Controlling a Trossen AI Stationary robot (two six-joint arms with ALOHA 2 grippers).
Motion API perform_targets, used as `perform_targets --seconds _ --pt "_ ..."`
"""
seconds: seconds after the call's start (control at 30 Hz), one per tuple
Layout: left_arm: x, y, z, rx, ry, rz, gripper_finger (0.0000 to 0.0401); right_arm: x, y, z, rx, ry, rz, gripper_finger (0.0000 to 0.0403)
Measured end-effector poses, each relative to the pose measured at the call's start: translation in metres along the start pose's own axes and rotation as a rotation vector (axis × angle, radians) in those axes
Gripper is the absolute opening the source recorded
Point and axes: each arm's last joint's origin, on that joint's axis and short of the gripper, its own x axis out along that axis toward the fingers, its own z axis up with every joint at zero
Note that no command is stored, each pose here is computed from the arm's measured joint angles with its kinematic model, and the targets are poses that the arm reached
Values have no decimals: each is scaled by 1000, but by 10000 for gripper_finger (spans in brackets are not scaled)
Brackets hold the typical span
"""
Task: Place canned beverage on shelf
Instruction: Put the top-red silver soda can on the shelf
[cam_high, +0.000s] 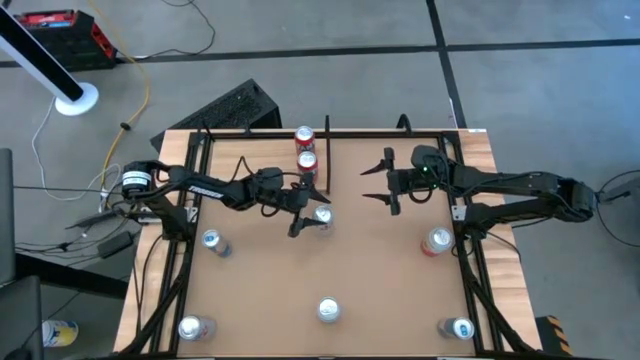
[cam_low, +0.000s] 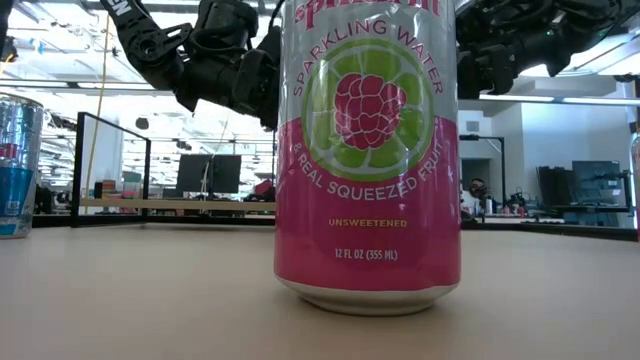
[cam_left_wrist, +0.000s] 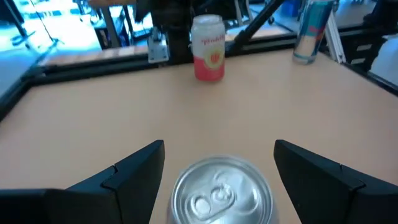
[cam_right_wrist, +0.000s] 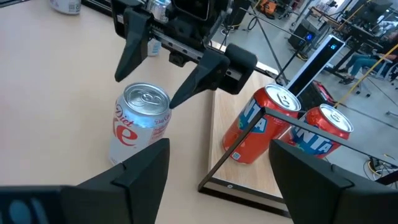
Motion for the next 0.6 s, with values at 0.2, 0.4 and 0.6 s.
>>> perform_targets --seconds 0.2,0.4,0.6 --pt "0 1 4 2 -43 9 292 0 0 0 -3 0 0 297" --pt "0 1 2 -6 -16 26 292 0 0 0 -2 0 1 297" --pt "0 1 2 0 -23 29 292 0 0 0 -2 0 1 297"
